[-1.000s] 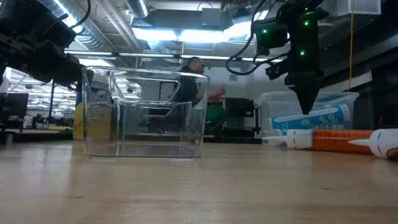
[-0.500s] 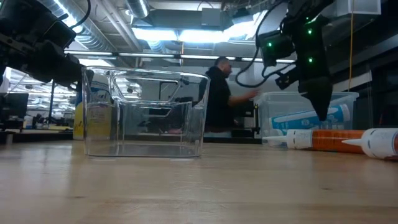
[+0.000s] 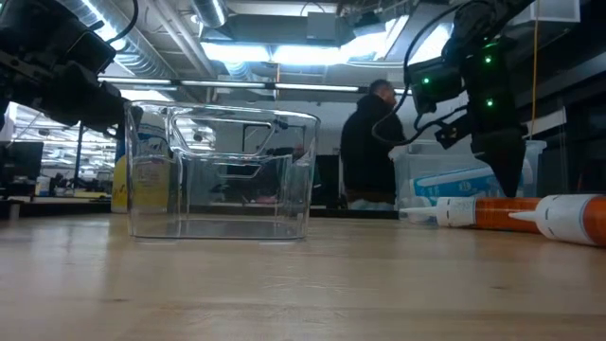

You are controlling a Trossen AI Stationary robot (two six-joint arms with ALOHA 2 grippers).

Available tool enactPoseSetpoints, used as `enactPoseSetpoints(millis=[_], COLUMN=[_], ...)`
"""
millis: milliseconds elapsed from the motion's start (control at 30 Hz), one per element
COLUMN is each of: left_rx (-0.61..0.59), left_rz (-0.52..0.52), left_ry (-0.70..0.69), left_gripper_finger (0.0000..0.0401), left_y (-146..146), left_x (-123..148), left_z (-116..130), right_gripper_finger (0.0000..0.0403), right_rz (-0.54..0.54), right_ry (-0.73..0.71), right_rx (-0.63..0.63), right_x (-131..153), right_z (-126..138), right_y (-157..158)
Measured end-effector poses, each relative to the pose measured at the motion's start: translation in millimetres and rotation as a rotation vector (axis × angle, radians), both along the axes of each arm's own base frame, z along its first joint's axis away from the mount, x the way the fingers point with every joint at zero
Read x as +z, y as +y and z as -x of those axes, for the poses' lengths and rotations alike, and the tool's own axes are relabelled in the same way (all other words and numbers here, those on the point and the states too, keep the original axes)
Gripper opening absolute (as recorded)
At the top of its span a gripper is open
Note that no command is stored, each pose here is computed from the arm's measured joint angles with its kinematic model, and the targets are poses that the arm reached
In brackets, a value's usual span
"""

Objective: Pick & place silicon tubes, Sealant and Lysol wipes
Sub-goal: Put the top orange sealant into the transparent bin

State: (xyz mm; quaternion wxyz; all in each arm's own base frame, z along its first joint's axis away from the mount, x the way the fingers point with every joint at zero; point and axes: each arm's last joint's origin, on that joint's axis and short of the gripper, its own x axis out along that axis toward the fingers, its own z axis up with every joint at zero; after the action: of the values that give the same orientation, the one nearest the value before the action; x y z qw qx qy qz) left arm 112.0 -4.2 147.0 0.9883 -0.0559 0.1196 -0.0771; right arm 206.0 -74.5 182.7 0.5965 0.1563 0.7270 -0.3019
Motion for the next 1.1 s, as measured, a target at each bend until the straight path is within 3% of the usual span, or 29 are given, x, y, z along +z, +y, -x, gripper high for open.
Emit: enactPoseSetpoints(millis=[400, 733, 867, 1100], left_rx=[0.000, 0.000, 0.000, -0.001], left_rz=[0.000, 0.000, 0.000, 0.000], left_ry=[0.000, 0.000, 0.000, -0.002], left_gripper_finger=[0.0010, 0.0008, 0.0006, 0.0011], left_y=[0, 0, 0, 0], left_x=[0, 0, 0, 0], left_z=[0, 0, 0, 0], right_gripper_finger=[0.0303, 0.0303, 0.0303, 0.0303], right_rz=[-0.069, -0.016, -0.104, -0.079], right_ry=[0.011, 0.020, -0.017, -0.098], right_rx=[0.011, 0.037, 0.084, 0.086], right_x=[-2, -14, -23, -19], right_z=[4, 7, 2, -7], right_y=[0, 4, 12, 17])
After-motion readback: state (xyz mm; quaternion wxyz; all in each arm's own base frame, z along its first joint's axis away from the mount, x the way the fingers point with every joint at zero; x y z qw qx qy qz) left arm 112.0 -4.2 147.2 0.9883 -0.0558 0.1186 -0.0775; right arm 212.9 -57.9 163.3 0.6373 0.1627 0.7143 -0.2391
